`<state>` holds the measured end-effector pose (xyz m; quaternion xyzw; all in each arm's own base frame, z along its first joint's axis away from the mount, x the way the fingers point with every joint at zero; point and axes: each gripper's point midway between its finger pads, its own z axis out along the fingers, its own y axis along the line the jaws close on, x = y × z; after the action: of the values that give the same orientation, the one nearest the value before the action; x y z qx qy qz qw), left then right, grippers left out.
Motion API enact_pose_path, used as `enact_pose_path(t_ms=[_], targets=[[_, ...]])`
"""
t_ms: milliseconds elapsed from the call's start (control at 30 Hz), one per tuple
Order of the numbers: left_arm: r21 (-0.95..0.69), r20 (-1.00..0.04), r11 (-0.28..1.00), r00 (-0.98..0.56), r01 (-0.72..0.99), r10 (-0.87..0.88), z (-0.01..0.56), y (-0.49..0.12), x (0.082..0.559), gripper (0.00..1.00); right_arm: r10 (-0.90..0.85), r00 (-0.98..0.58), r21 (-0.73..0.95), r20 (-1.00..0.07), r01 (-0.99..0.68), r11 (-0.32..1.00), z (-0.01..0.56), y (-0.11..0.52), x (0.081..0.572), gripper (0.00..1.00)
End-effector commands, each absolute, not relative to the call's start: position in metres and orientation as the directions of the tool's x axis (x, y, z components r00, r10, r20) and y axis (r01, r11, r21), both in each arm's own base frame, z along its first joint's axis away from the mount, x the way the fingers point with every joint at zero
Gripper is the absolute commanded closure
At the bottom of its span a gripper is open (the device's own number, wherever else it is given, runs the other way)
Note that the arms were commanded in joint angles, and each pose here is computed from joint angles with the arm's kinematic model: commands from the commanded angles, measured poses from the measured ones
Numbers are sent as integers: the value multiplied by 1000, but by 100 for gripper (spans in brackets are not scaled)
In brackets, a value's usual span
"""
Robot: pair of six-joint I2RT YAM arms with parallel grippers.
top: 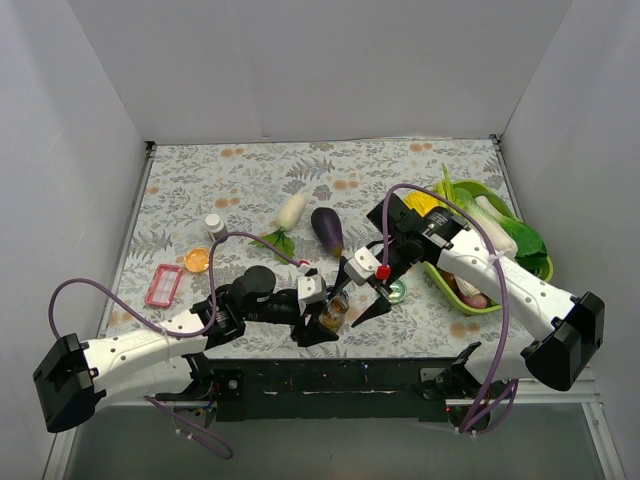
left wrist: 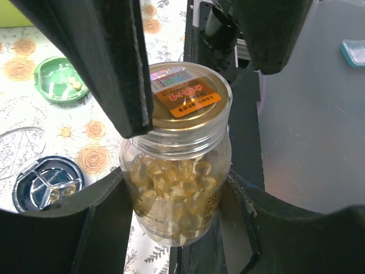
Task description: Sort the pills into containers
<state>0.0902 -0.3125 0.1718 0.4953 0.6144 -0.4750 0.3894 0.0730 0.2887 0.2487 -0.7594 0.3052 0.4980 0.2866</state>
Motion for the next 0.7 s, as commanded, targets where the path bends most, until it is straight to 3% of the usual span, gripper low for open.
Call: enact_pose_path(t_ms=[0, 200, 367, 500, 667], targets=[[-176, -967, 19, -177, 984, 182, 198, -320, 91, 100, -195, 313, -120, -929, -757, -643, 255, 296, 74, 29], [-161, -977, 51, -166, 986, 131, 209, -318, 97, 100, -295, 272, -56, -916, -815, -576, 246, 302, 86, 48], [-155, -987, 121, -160, 981, 34, 223, -315, 109, 100, -353, 216, -12, -910, -866, -500, 240, 304, 94, 57], [-152, -988, 243, -145, 958, -48, 235, -311, 131, 100, -404, 131, 45, -906, -916, -398, 238, 312, 108, 78], [-170, -983, 441, -119, 881, -140, 245, -308, 174, 100, -475, -189, 261, -859, -961, -91, 222, 326, 144, 99]])
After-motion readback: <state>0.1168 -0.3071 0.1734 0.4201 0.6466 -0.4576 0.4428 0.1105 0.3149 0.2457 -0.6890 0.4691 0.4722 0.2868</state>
